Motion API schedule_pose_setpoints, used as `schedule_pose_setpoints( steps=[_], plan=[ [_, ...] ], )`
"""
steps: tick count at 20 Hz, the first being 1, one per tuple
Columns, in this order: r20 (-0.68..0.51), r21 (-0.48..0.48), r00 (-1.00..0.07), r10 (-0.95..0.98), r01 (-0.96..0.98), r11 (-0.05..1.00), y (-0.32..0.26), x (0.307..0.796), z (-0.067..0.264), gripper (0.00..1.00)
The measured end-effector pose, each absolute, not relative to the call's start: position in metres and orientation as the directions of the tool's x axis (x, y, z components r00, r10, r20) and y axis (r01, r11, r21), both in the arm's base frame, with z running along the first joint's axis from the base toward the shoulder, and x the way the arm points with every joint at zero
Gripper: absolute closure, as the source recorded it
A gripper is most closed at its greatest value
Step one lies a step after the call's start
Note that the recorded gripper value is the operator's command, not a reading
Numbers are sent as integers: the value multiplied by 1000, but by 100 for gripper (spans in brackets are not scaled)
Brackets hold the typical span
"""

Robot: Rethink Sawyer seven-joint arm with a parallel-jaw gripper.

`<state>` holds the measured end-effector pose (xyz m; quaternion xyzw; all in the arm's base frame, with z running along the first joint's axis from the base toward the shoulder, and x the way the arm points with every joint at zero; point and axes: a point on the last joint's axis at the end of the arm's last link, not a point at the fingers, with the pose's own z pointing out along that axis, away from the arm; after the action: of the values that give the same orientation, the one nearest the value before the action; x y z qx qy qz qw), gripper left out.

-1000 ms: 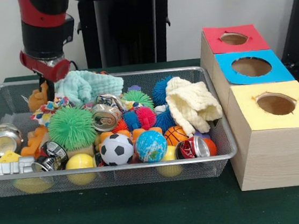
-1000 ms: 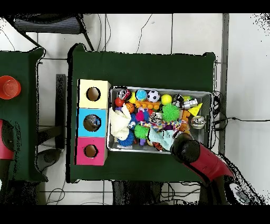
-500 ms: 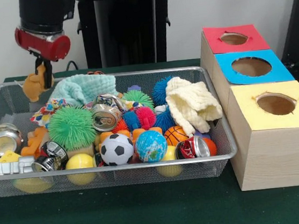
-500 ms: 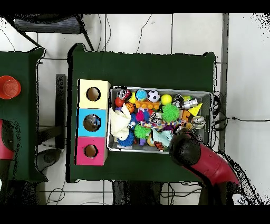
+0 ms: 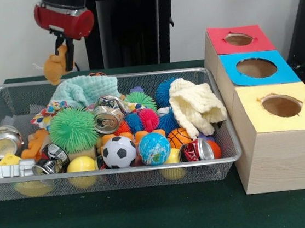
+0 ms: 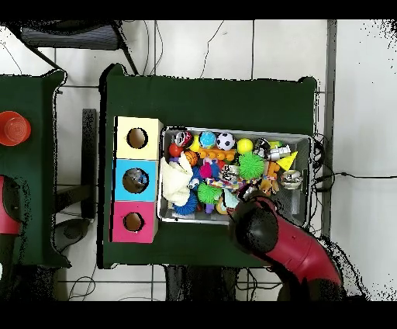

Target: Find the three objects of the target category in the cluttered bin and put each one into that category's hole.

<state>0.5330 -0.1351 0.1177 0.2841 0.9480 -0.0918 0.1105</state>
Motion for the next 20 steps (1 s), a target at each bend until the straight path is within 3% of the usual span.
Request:
schedule_pose_setpoints(
  steps=[9, 20],
  plan=[
    [-224, -93, -841, 493, 522, 848, -74, 517, 123, 100],
    [-179, -37, -858, 481, 494, 869, 53, 496, 129, 100]
  ],
)
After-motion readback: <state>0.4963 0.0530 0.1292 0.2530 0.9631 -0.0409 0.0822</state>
